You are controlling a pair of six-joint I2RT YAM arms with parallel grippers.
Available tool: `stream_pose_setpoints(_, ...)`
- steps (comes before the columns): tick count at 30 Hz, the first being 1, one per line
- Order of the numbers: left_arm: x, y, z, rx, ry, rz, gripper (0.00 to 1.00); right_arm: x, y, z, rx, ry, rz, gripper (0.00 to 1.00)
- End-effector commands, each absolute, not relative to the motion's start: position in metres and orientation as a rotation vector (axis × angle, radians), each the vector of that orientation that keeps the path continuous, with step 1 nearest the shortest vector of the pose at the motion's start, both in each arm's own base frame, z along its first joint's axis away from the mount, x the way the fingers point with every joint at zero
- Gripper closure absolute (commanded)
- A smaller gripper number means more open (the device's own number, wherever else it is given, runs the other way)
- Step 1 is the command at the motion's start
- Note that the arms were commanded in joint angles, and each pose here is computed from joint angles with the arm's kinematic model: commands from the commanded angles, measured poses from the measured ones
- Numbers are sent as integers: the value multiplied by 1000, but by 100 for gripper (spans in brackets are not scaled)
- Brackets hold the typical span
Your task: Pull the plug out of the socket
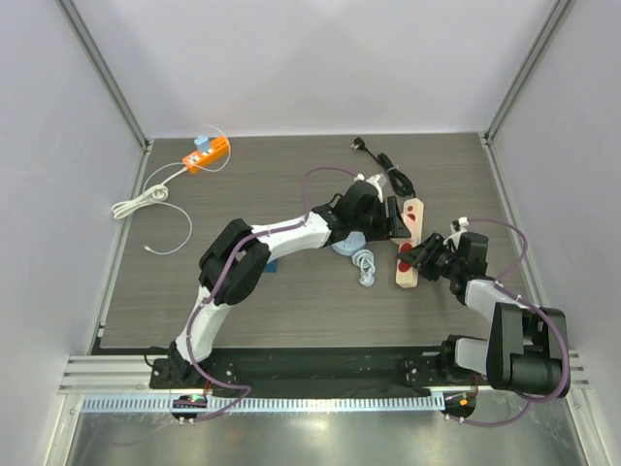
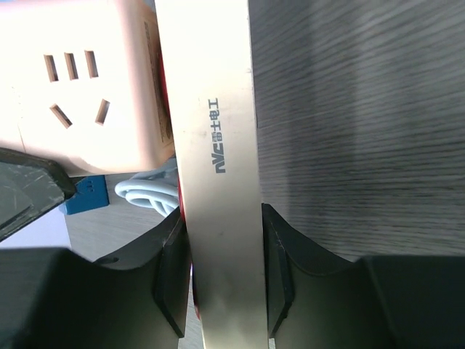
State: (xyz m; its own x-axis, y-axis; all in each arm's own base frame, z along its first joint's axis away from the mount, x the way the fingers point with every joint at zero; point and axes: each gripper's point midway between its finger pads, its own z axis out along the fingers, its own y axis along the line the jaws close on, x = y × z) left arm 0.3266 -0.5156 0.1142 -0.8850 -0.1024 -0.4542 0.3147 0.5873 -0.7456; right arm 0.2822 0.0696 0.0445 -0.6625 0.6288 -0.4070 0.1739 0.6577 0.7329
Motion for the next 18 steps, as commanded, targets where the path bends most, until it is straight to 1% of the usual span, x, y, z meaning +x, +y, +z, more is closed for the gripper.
stream_pose_setpoints(1, 333, -497, 248, 224, 2092, -1356, 100, 294, 4, 26, 932, 2123, 560, 99)
stream_pose_setpoints(4, 337, -489, 250, 264, 2106, -1257, 100, 294, 4, 24, 935, 2129, 561, 99)
stream_pose_setpoints(5, 332, -486, 243, 284, 2151, -1233, 100, 293, 3, 23, 943, 2132, 557, 99)
stream_pose_setpoints(9, 321, -491, 248, 295, 2190, -1295, 100, 293, 1, 20, 962, 2137, 550, 99)
stream_pose_setpoints(11, 319, -488, 248, 276, 2191, -1287, 100, 293, 0, 18, 975, 2140, 547, 99)
stream_pose_setpoints(15, 326, -477, 262, 236, 2119, -1242, 100, 294, 4, 19, 956, 2147, 582, 99)
stream_pose_setpoints(17, 327, -478, 262, 253, 2119, -1234, 100, 294, 6, 20, 939, 2148, 598, 99)
stream_pose_setpoints(18, 328, -482, 272, 271, 2099, -1250, 100, 294, 7, 21, 929, 2148, 602, 99)
